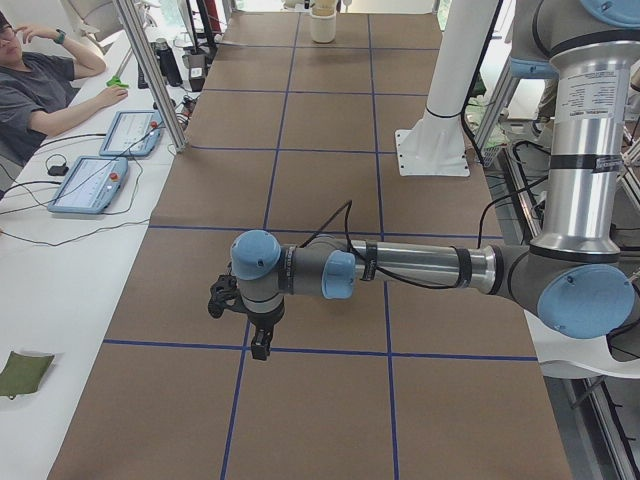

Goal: Left arm hands cup to right arm to dump lemon

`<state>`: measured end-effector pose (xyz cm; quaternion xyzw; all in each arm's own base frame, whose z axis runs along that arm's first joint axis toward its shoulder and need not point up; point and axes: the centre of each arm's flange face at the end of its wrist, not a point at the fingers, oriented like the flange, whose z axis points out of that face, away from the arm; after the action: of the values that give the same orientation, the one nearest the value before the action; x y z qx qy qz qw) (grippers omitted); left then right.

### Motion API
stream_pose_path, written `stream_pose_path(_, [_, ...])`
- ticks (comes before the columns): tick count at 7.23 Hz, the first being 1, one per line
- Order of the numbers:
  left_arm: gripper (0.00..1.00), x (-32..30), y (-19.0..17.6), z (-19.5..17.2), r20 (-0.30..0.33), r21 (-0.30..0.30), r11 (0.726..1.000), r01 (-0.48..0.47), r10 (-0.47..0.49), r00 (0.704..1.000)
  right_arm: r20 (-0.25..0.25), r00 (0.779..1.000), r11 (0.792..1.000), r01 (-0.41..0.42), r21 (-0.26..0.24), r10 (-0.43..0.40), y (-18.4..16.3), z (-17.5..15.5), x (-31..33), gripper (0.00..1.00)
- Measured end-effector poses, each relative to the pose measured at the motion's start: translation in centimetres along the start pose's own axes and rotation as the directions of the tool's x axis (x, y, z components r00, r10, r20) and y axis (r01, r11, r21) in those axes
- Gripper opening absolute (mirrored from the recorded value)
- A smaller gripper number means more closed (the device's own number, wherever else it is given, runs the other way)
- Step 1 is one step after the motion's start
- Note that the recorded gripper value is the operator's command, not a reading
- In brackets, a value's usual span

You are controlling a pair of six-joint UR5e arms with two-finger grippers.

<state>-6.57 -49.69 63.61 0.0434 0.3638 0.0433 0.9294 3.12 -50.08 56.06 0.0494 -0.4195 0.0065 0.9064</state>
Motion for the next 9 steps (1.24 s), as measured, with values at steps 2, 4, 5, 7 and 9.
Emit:
stream_pose_path(2, [1.0, 0.07, -0.1, -0.01, -0.001, -0.002, 1.0, 0.0, 0.0, 1.0, -0.001, 1.0, 1.0, -0.001, -0.002, 0.001, 0.1, 0.11, 0.15, 1.0])
stream_pose_path(4, [1.0, 0.05, -0.13, 0.02, -0.002, -0.002, 1.0, 0.001, -0.001, 1.0, -0.002, 1.0, 1.0, -0.004, -0.006, 0.004, 0.35, 0.27, 0.37, 1.0])
stream_pose_path(5, [1.0, 0.04, -0.12, 0.04, -0.002, -0.003, 1.0, 0.001, -0.001, 1.0, -0.002, 1.0, 1.0, -0.005, -0.008, 0.005, 0.45, 0.33, 0.47, 1.0])
stream_pose_path(7, [1.0, -0.02, -0.11, 0.08, -0.001, -0.004, 1.0, 0.002, -0.002, 1.0, -0.004, 1.0, 1.0, -0.01, -0.01, 0.01, 0.63, 0.44, 0.63, 1.0])
stream_pose_path(9, [1.0, -0.04, -0.11, 0.09, 0.001, -0.004, 1.0, 0.002, -0.002, 1.0, -0.004, 1.0, 1.0, -0.014, -0.01, 0.014, 0.67, 0.45, 0.65, 1.0])
